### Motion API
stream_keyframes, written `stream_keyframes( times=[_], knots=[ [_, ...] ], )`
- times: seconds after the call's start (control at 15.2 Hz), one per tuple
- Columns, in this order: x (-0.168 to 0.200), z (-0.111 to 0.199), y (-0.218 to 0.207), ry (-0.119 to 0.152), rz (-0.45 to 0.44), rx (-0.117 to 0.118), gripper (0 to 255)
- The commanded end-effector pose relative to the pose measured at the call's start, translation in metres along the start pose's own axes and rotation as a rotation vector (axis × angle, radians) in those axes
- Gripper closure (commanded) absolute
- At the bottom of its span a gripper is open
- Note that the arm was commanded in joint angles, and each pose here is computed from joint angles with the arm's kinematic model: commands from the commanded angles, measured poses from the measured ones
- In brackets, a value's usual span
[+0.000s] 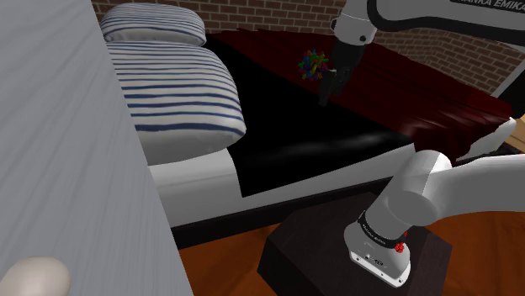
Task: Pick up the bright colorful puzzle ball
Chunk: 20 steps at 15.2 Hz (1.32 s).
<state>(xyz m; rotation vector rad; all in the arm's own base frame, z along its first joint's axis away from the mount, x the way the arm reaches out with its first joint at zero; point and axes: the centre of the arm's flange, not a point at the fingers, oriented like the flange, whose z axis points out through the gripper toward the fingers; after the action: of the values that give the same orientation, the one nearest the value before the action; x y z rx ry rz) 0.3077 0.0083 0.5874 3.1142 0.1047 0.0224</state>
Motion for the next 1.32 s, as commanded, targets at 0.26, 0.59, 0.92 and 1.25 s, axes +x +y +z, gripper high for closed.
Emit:
stream_keyframes(
  times=[0.26, 0.59, 0.92, 1.25],
  knots=[
    [0.022, 0.005, 0.044, 0.060, -0.007, 0.015, 0],
    [0.051, 0.010, 0.100, 0.134, -0.017, 0.033, 0],
    [0.081, 0.014, 0.155, 0.208, -0.026, 0.052, 0],
    [0.111, 0.017, 0.209, 0.283, -0.035, 0.070, 0]
  ],
)
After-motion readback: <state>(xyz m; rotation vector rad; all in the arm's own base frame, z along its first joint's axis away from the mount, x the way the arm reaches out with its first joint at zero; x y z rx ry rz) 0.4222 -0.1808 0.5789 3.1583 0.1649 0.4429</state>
